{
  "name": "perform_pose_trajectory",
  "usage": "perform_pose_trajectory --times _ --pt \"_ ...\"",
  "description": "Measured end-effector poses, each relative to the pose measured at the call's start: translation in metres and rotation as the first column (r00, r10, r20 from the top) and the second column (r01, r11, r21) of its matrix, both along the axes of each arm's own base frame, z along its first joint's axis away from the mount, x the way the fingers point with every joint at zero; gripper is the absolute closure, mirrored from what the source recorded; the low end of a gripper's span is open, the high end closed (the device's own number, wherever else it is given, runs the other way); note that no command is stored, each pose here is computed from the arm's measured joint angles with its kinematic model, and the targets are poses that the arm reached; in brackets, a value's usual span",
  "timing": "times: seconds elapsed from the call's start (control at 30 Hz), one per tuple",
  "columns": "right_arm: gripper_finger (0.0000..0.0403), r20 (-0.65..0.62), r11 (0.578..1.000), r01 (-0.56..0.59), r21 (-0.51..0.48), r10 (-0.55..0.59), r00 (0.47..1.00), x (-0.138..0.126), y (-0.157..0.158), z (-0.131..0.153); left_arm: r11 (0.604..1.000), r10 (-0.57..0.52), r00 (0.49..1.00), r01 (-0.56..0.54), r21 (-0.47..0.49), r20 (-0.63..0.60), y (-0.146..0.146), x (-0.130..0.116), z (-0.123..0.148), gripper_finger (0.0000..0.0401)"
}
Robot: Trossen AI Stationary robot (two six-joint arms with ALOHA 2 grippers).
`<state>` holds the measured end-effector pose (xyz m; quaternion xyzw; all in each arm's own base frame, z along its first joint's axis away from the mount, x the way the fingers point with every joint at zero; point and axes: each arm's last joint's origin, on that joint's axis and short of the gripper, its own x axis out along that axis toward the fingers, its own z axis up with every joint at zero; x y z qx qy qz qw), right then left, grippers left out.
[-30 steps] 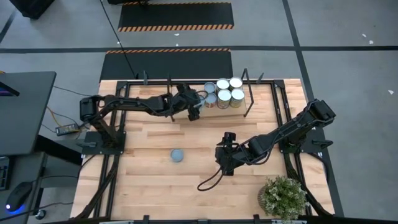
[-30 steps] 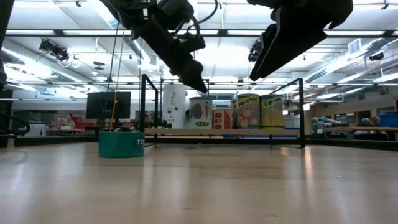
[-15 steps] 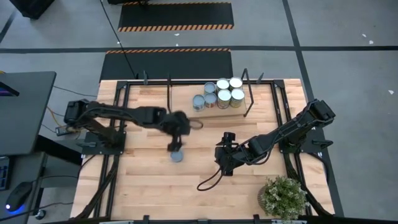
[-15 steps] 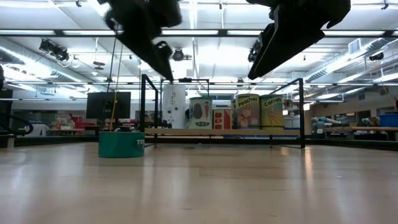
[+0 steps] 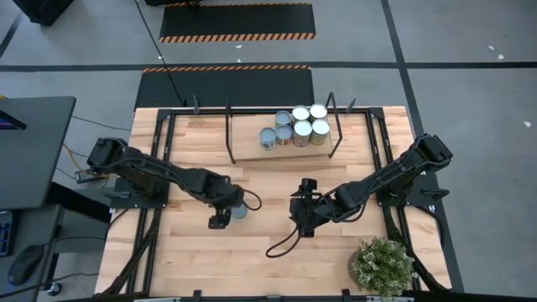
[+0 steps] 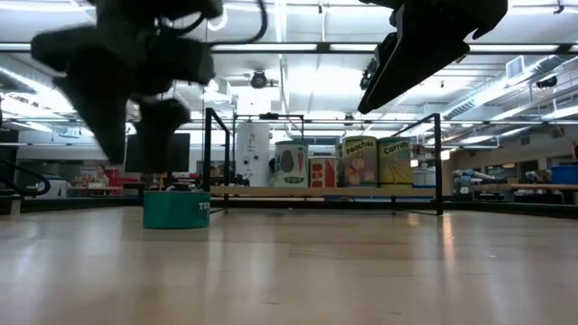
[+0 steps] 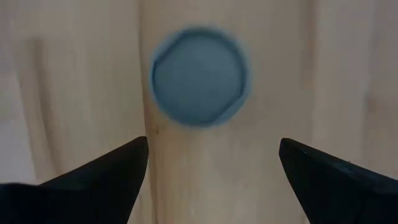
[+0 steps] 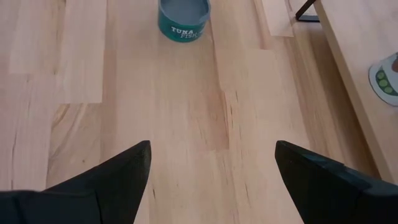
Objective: Pick and place cans onto a shelf
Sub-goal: Put the canned tuna on the shelf
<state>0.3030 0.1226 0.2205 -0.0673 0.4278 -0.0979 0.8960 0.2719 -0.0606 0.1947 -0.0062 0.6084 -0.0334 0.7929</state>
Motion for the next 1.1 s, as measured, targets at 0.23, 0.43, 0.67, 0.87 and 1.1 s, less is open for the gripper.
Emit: perform_pose_trajectory --times 0.23,0.43,0.67,0.87,1.1 --pt "0.0053 0.008 1.000 -0.005 -0.001 0.005 1.000 0.001 0.000 0.001 0.994 0.106 0.994 -0.106 0.016 0.032 0.003 -0.010 -0.030 0.0032" --pt "0.0053 0.008 1.000 -0.008 -0.003 0.008 1.000 0.001 0.000 0.001 0.990 0.105 0.985 -0.116 0.080 0.137 0.001 -0.009 -0.038 0.0032" --pt "0.0053 0.011 1.000 -0.008 -0.002 0.008 1.000 0.001 0.000 0.001 0.992 0.075 0.971 -0.096 0.083 0.227 -0.009 -0.003 -0.035 0.0032" --pt "0.0053 0.019 1.000 -0.009 0.002 0.009 1.000 0.002 0.000 0.001 0.993 0.057 0.970 -0.080 0.086 0.235 -0.012 0.003 -0.044 0.0032" --pt "0.0053 0.020 1.000 -0.015 0.006 0.015 1.000 0.002 0.000 0.001 0.992 0.067 0.965 -0.091 0.086 0.255 -0.011 0.010 -0.050 0.0032"
